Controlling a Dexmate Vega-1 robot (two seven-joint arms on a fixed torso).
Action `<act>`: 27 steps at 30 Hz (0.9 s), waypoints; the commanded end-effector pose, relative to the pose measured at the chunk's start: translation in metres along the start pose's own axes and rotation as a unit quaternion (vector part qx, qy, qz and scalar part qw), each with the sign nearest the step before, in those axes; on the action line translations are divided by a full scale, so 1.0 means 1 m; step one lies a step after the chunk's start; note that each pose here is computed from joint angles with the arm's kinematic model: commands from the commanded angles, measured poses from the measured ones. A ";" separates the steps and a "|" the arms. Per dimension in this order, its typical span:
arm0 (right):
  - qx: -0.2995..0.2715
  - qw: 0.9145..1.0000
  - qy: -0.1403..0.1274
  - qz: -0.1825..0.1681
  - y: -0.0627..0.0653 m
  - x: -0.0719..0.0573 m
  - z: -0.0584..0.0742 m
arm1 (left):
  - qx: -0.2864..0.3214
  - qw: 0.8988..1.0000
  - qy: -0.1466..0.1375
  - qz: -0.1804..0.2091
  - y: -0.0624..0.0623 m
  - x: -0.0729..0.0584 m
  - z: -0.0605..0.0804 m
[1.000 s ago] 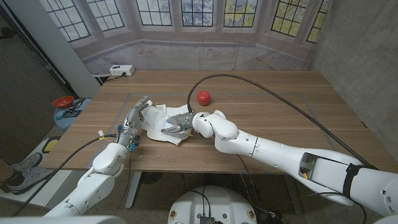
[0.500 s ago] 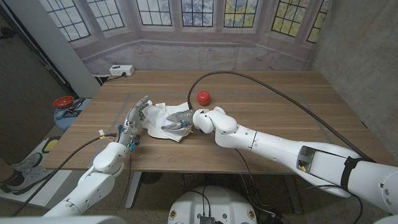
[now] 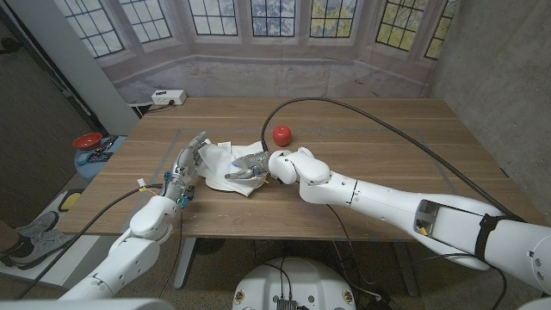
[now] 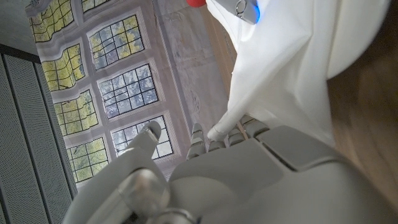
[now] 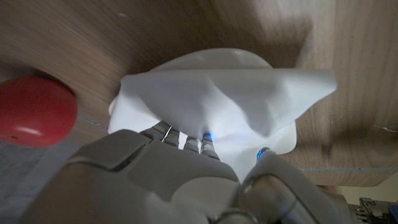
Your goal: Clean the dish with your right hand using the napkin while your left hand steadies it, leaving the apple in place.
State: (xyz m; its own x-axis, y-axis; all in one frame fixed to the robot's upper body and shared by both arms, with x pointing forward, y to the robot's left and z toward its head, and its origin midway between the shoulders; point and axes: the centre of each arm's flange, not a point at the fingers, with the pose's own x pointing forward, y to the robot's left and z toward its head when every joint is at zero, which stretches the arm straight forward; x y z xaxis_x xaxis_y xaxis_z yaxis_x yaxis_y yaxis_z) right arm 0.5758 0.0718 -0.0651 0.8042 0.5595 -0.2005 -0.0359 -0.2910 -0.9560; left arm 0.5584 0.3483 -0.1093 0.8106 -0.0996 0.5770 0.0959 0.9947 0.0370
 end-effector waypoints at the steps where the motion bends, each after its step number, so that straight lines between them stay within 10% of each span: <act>1: -0.016 1.000 -0.011 -0.003 0.004 -0.020 0.022 | -0.003 1.000 0.000 -0.004 0.000 0.001 -0.002; 27: -0.035 0.999 -0.037 0.013 0.002 -0.047 0.045 | -0.008 1.000 -0.001 -0.001 0.007 -0.007 -0.005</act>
State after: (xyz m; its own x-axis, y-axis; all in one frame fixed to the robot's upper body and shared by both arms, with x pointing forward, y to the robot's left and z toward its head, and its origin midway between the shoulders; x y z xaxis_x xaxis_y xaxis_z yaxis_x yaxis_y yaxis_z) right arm 0.5231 0.0793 -0.0702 0.7705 0.5932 -0.2332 -0.0167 -0.3469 -0.9378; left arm 0.5583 0.3531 -0.1146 0.8092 -0.1055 0.5779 0.1069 0.9938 0.0318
